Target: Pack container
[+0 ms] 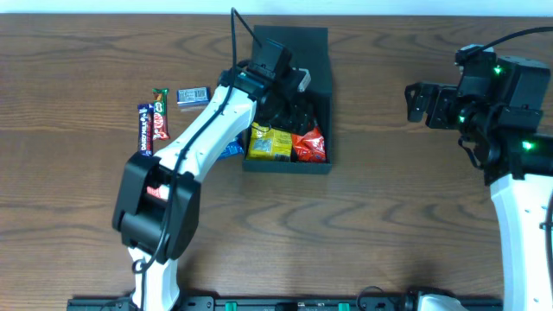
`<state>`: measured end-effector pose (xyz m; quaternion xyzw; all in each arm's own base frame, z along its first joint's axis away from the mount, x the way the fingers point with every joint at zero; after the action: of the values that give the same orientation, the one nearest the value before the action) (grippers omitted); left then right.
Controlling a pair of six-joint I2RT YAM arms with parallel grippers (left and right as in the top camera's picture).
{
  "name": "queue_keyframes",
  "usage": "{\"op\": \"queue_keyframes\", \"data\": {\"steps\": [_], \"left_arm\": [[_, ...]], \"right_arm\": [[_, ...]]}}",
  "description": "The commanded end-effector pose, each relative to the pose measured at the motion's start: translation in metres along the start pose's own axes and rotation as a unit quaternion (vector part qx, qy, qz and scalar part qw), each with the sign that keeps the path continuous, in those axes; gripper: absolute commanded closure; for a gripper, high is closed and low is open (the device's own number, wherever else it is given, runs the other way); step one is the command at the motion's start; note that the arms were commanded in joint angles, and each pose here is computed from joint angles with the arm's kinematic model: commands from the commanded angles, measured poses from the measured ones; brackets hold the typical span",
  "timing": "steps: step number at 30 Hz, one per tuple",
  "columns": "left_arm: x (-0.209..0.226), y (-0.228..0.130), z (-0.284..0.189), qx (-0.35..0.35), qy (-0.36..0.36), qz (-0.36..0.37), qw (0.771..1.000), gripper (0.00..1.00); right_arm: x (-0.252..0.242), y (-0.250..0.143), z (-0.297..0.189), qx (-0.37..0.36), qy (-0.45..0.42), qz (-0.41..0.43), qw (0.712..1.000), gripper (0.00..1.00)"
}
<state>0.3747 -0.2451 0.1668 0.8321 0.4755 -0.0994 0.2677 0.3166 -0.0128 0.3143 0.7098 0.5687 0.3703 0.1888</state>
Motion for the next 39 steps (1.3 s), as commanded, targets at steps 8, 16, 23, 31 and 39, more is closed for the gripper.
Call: {"op": "queue_keyframes", "data": {"steps": [8, 16, 23, 31, 39], "left_arm": [[0.024, -0.013, 0.043, 0.052, -0.025, -0.093, 0.994, 0.22], [0.027, -0.005, 0.050, 0.028, -0.030, -0.085, 0.996, 0.18], [0.029, -0.002, 0.051, 0.021, -0.025, -0.080, 0.996, 0.18], [0.034, -0.003, 0.054, 0.021, 0.000, -0.081, 0.996, 0.39], [0.034, -0.003, 0.054, 0.022, -0.001, -0.076, 0.997, 0.76]], "right_arm": [[0.000, 0.000, -0.001, 0.001, 0.003, -0.004, 1.000, 0.01], [0.000, 0.001, -0.001, 0.000, 0.003, -0.005, 1.000, 0.01], [0.000, 0.001, -0.001, 0.000, 0.003, -0.004, 1.000, 0.01], [0.000, 0.001, -0.001, 0.000, 0.003, -0.004, 1.000, 0.01], [0.000, 0.001, -0.001, 0.000, 0.003, -0.004, 1.000, 0.01]]}}
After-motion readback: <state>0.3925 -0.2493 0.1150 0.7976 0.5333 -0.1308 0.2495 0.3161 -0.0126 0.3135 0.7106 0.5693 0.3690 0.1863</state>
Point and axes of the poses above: each gripper's point midway between its finger pads, its own z axis out along the fingers, its own x axis along the line the jaws close on, y = z × x, the point moved 8 cm from there along -z, back along the fingers, and after that the axes turned 9 degrees about z, right-handed, at the moved point
